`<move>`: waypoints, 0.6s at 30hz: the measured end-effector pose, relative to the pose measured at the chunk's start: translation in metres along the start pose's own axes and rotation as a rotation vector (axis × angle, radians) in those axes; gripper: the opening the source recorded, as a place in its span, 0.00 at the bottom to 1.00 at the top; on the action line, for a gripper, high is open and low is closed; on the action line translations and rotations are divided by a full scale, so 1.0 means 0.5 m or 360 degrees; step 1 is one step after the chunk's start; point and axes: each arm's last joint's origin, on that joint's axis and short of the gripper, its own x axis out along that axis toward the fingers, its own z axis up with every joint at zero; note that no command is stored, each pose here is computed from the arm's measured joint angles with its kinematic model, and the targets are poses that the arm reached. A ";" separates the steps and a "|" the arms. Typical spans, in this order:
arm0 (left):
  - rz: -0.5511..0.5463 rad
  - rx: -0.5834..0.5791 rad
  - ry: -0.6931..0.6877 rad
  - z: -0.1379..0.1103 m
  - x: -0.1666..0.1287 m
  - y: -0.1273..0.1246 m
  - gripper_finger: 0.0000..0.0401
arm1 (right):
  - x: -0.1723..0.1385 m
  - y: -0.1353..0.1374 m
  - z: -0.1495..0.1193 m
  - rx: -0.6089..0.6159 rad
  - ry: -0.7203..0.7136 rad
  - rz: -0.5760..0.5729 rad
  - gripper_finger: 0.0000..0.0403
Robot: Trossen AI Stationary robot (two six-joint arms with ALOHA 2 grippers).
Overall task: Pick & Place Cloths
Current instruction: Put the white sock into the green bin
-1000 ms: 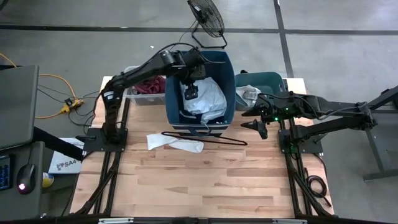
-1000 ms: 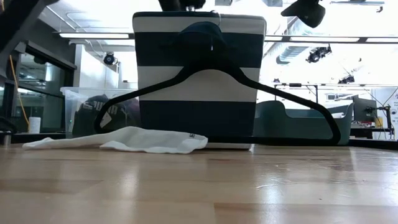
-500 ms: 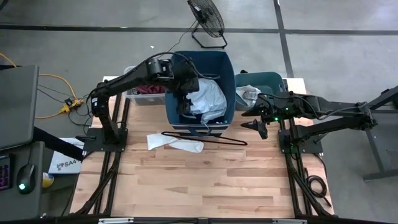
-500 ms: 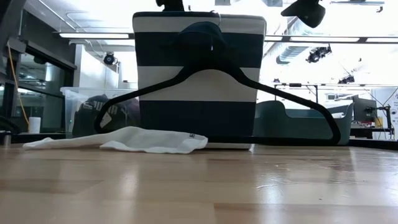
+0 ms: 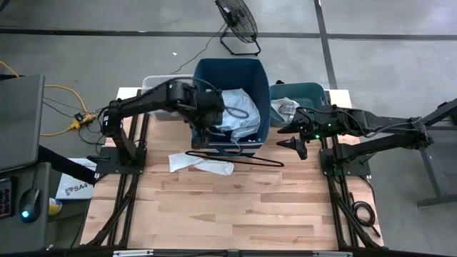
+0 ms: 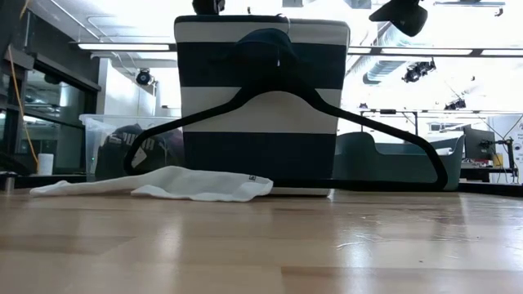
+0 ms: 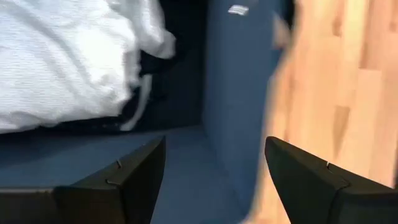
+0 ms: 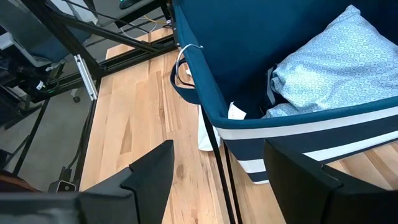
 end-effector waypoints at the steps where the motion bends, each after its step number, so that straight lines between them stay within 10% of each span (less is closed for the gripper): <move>1: -0.0011 0.0006 0.0006 -0.002 -0.001 -0.011 0.67 | 0.000 0.000 0.000 0.0000 0.0001 0.0000 0.59; 18: 0.0188 -0.0204 0.0040 -0.098 -0.020 -0.094 0.67 | 0.000 0.000 0.000 0.0001 0.0000 0.0000 0.59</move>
